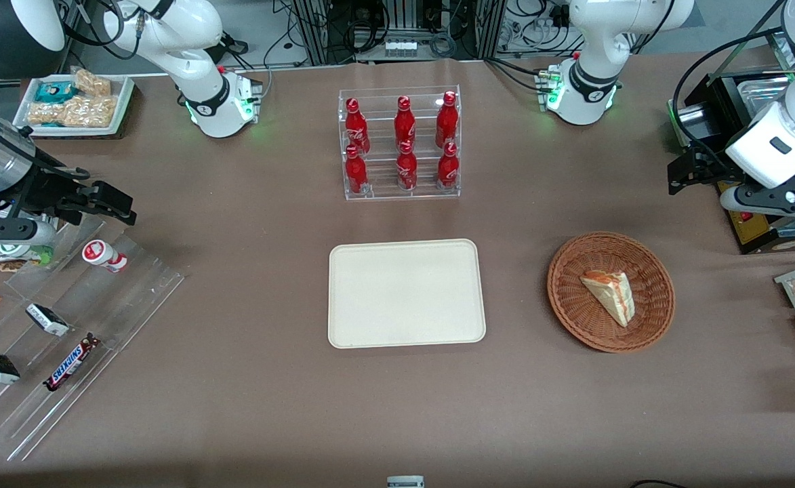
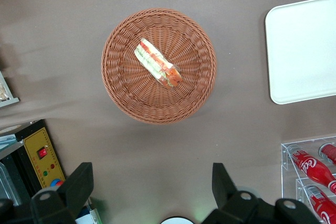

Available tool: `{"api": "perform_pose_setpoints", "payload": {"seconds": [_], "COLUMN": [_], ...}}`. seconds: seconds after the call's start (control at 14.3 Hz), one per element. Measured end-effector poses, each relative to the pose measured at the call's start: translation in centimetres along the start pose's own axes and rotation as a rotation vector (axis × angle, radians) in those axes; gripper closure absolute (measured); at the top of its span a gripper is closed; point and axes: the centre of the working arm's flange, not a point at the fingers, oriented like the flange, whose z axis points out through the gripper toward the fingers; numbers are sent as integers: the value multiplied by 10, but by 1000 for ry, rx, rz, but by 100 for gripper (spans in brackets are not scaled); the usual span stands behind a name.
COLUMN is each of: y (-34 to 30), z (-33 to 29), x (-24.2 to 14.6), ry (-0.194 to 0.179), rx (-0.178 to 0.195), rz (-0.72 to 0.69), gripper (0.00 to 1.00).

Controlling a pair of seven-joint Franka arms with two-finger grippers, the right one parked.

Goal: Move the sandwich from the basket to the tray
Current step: 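Move the left gripper over the sandwich in the wicker basket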

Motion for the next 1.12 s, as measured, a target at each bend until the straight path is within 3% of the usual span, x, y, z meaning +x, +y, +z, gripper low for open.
{"api": "perform_pose_setpoints", "payload": {"seconds": [0.63,0.98,1.12], "y": [1,-2,-3], "z": [2,57,94], "x": [1,14,31], "ry": [-5,-89,-107], "rx": [0,0,0], "rz": [7,6,5], "gripper": [0,0,0]}}
